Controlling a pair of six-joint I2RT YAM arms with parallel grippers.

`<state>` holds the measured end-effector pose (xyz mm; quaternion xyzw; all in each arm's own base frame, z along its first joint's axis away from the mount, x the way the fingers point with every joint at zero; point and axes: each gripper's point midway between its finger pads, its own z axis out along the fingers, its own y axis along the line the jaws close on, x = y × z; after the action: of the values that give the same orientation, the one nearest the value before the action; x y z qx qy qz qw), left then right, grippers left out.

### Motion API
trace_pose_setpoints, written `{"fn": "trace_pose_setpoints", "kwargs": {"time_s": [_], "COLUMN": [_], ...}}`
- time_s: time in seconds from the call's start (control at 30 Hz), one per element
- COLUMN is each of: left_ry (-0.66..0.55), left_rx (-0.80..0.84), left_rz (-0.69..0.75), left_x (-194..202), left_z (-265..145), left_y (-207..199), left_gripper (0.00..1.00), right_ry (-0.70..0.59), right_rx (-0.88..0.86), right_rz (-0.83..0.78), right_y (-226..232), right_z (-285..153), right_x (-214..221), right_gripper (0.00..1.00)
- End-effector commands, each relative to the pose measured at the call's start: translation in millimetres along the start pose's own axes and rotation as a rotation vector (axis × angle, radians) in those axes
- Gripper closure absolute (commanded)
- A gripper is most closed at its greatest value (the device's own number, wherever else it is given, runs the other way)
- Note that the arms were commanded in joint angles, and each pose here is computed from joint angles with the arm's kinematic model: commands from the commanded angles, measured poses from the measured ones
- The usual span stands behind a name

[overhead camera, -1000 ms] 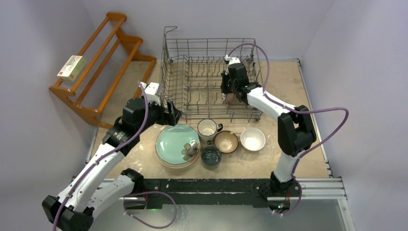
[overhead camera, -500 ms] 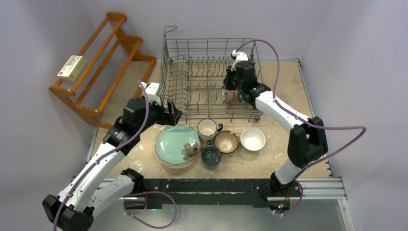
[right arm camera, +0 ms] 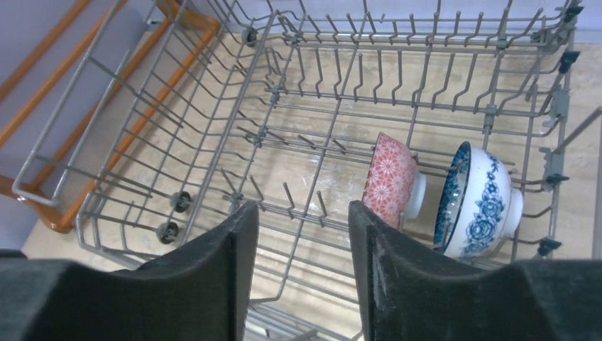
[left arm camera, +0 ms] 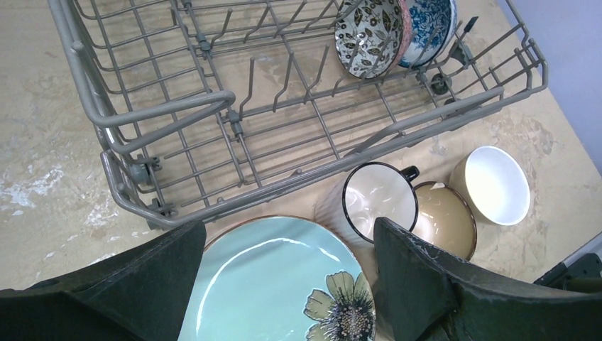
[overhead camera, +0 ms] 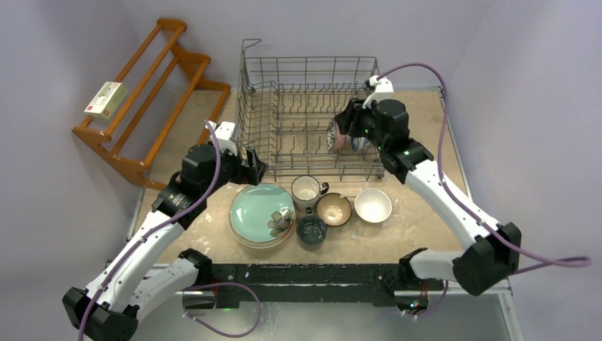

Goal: Load the mixed dishes into the dish rack
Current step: Insert the bowl into the dish rack, then pick up the bowl from the center of the board.

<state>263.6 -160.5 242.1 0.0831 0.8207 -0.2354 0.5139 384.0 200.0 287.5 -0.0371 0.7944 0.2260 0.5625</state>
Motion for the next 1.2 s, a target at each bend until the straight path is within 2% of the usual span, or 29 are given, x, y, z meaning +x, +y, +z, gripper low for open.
{"fn": "trace_pose_setpoints", "kwargs": {"time_s": [0.0,0.1,0.17,0.43,0.67,0.8,0.9,1.03,1.17], "left_ry": [-0.029,-0.024,-0.024,-0.019,-0.018,-0.018,-0.02,-0.021,-0.017], "left_rx": [-0.018,-0.026,-0.029,-0.031,-0.014,0.002,0.002,-0.007,-0.01], "left_rz": [0.02,0.019,0.018,0.017,0.016,0.013,0.011,0.011,0.012], "left_x": [-8,-7,-7,-6,-6,-6,-7,-6,-5], "left_z": [-1,0,0,2,1,0,-1,-1,0], "left_y": [4,5,6,6,3,0,0,2,1], "left_gripper": [0.14,0.14,0.14,0.14,0.14,0.14,0.14,0.14,0.14], "right_ry": [-0.039,-0.042,-0.047,-0.06,-0.056,0.003,0.129,0.228,0.345], "right_rx": [0.012,0.055,0.079,0.087,-0.001,0.056,0.068,0.083,0.101], "right_rz": [0.003,-0.009,-0.007,0.1,0.061,0.064,0.066,0.094,0.115], "right_y": [-2,-9,-13,-11,2,-9,-11,-14,-18], "right_z": [-31,-50,-64,-114,-151,-153,-149,-150,-147], "right_x": [-11,-14,-16,-22,-21,-6,18,42,73], "right_gripper": [0.37,0.21,0.03,0.01,0.01,0.08,0.15,0.24,0.38]}}
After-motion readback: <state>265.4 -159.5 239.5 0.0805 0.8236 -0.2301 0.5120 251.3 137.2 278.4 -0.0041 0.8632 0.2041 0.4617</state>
